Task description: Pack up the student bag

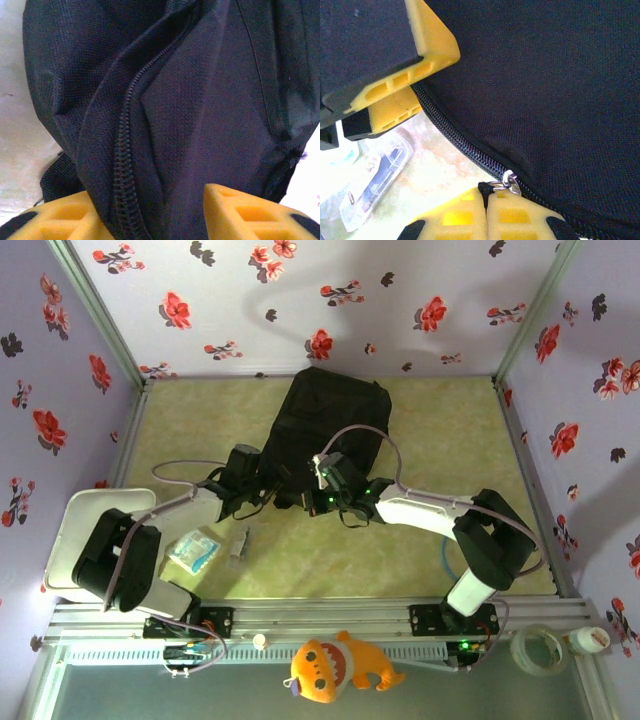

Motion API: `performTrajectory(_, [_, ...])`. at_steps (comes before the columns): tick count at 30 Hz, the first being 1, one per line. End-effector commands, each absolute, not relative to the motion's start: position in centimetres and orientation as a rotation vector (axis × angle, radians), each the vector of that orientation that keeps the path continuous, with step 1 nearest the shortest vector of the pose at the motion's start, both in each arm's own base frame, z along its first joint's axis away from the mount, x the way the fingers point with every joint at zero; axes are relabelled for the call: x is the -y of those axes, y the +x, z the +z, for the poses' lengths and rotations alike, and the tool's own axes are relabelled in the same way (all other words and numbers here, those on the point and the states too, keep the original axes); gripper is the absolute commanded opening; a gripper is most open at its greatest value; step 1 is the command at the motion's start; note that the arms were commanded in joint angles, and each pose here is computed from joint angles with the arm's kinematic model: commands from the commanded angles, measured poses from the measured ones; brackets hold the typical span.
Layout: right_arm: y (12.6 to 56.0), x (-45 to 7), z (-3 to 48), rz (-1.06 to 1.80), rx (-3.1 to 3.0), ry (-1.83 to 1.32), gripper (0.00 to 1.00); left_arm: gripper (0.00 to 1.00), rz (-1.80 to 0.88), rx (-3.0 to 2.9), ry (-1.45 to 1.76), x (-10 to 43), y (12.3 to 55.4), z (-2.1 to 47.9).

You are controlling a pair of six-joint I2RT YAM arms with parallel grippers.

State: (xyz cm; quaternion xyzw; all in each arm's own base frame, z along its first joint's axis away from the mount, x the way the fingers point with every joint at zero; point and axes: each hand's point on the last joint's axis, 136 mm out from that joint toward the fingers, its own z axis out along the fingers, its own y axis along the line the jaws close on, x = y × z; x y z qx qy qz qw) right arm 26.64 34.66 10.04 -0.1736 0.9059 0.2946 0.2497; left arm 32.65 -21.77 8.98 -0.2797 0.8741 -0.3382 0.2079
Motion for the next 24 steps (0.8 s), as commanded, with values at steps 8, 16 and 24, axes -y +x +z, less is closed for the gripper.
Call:
performTrajectory(8, [28.6, -25.8, 9.2, 0.259, -2.503, -0.257, 0.0, 0.02, -0.862, -2.399, -0.758, 20.8, 33.7, 8.8])
performTrajectory(16, [30.2, -20.1, 9.0, 0.035, -2.514, -0.06, 0.0, 0.0, -0.849, -2.387, -0.742, 19.8, 33.6, 9.6])
performTrajectory(24, [32.6, -17.2, 9.8, -0.029, -2.509, 0.042, 0.0, 0.0, -0.828, -2.429, -0.672, 19.5, 32.8, 10.2])
